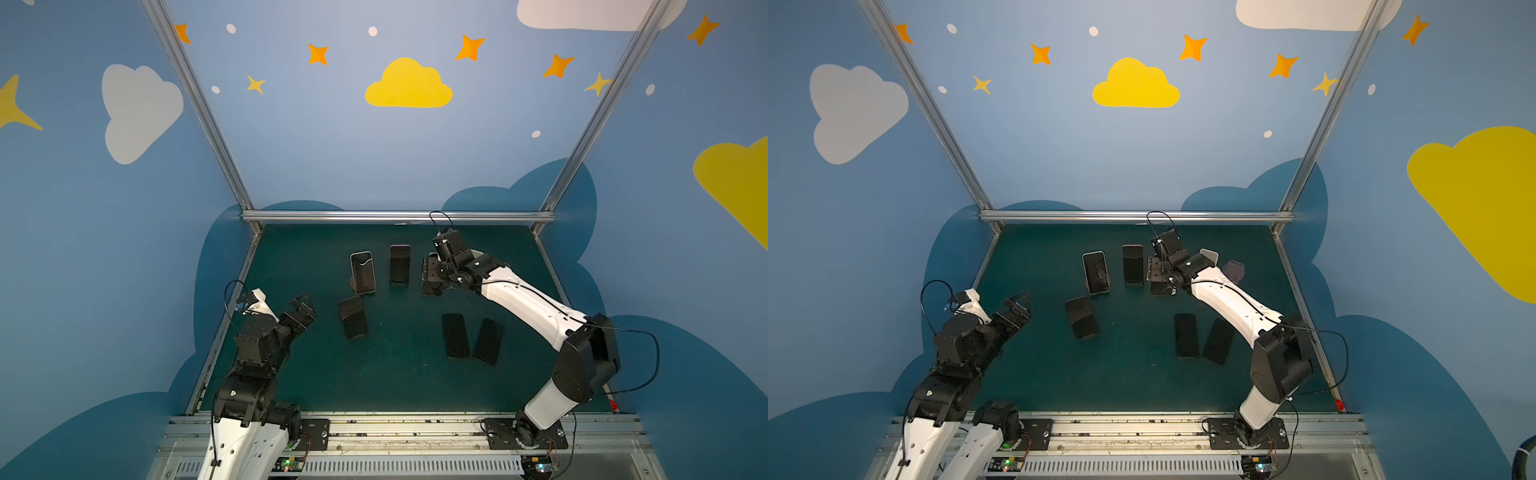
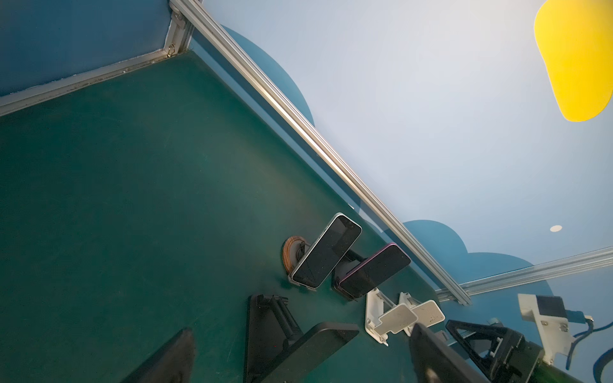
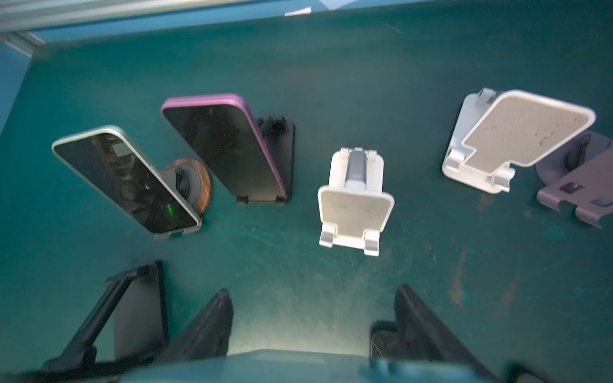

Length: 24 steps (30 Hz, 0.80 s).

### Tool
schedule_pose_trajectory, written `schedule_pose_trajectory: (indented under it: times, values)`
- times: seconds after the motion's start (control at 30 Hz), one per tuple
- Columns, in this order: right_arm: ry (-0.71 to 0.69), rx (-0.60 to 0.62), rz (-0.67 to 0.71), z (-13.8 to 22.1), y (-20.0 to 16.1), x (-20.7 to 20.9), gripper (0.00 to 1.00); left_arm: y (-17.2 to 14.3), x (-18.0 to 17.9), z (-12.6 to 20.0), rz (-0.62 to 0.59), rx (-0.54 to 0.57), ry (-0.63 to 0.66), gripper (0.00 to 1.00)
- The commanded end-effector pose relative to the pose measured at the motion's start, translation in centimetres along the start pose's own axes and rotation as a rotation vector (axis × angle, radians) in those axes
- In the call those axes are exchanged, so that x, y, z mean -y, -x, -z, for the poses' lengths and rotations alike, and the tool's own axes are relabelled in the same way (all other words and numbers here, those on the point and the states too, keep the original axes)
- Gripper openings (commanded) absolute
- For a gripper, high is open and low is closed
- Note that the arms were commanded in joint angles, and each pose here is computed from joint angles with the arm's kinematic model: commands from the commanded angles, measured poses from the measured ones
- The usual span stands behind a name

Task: Remove the phone from the phone stand
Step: Remove the phone from the phone stand, then place the phone at the center of the table.

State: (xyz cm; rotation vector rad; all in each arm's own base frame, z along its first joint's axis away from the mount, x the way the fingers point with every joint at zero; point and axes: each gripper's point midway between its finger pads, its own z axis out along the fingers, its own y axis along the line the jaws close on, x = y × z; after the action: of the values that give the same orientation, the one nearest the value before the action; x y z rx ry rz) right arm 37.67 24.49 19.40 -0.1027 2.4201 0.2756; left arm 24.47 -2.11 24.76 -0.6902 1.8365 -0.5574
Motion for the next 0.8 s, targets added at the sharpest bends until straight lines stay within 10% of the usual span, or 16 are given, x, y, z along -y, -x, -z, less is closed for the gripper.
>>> schedule_pose_trajectory:
  times: [0.0,0.77]
  values:
    - [0.019,-0.012,0.013,2.0,-1.2,-0.4,0.71,-0.1,0.2,0.0,-0.02,-0.007,-0.009,1.0]
    - [0.039,-0.325,0.107,3.8,-11.7,-3.0,0.71,0.0,0.3,0.1,-0.01,0.003,-0.016,1.0]
